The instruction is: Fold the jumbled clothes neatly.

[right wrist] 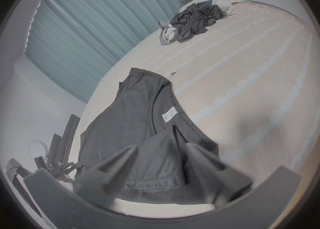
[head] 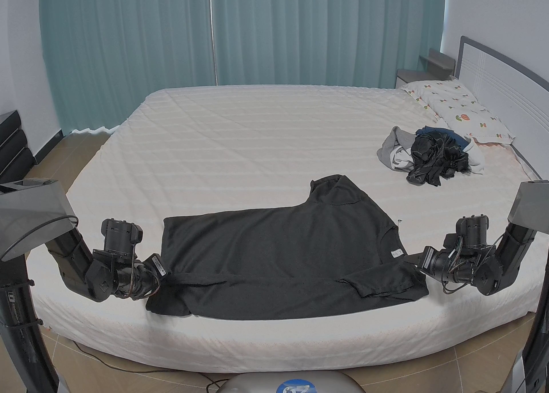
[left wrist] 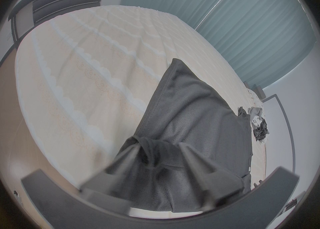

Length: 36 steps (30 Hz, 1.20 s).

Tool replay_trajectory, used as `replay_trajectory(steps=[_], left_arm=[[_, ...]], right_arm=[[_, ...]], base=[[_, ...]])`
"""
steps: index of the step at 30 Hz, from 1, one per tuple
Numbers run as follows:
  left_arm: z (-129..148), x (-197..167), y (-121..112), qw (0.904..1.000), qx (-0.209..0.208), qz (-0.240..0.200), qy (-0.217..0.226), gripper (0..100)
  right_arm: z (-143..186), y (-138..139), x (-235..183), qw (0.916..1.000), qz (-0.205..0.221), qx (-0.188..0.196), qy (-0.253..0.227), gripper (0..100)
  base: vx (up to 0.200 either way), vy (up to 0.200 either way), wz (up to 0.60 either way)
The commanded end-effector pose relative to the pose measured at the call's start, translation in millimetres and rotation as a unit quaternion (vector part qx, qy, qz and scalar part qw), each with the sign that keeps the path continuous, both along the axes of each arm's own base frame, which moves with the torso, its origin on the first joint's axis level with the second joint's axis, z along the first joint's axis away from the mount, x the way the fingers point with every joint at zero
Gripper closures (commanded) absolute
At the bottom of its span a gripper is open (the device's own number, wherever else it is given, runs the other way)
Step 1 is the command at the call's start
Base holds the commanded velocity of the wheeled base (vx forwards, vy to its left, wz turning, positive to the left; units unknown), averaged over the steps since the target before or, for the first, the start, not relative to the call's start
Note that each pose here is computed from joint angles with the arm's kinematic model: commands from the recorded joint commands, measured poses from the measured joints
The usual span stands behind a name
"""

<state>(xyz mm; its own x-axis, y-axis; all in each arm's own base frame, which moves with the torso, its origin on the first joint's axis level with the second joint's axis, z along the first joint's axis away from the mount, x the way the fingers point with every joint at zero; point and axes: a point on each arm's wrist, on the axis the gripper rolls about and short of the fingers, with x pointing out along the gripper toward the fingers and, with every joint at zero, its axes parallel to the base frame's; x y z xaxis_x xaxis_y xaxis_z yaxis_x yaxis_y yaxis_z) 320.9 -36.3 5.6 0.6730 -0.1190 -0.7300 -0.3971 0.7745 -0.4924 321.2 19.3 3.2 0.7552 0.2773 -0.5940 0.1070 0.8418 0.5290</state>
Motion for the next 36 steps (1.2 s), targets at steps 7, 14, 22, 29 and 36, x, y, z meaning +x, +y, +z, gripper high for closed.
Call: replay_trajectory(steps=[7,14,22,29,36], left_arm=[[6.7,-1.5,11.0,0.9999,-0.004,0.014,-0.008,0],[30.2,-7.1,27.3,0.9991,-0.013,0.015,-0.038,0],[40.2,-7.8,32.4,0.9982,-0.005,0.024,-0.055,0],[40.3,-13.5,32.0,0.9985,-0.003,0.020,-0.050,0],[33.4,-19.5,31.5,0.9993,0.001,0.016,-0.033,0]], right_arm=[[6.8,-8.6,-12.3,0.9975,-0.051,0.037,-0.033,0],[14.0,-19.6,-37.2,0.9933,-0.107,0.037,-0.023,0],[14.5,-19.2,-51.5,0.9801,-0.171,0.100,0.007,0],[11.2,-19.5,-54.6,0.9739,-0.189,0.124,0.024,0],[9.2,-11.1,-62.8,0.9763,-0.175,0.121,0.038,0]], base=[[0.000,0.000,0.00],[0.000,0.000,0.00],[0.000,0.000,0.00],[0.000,0.000,0.00],[0.000,0.000,0.00]])
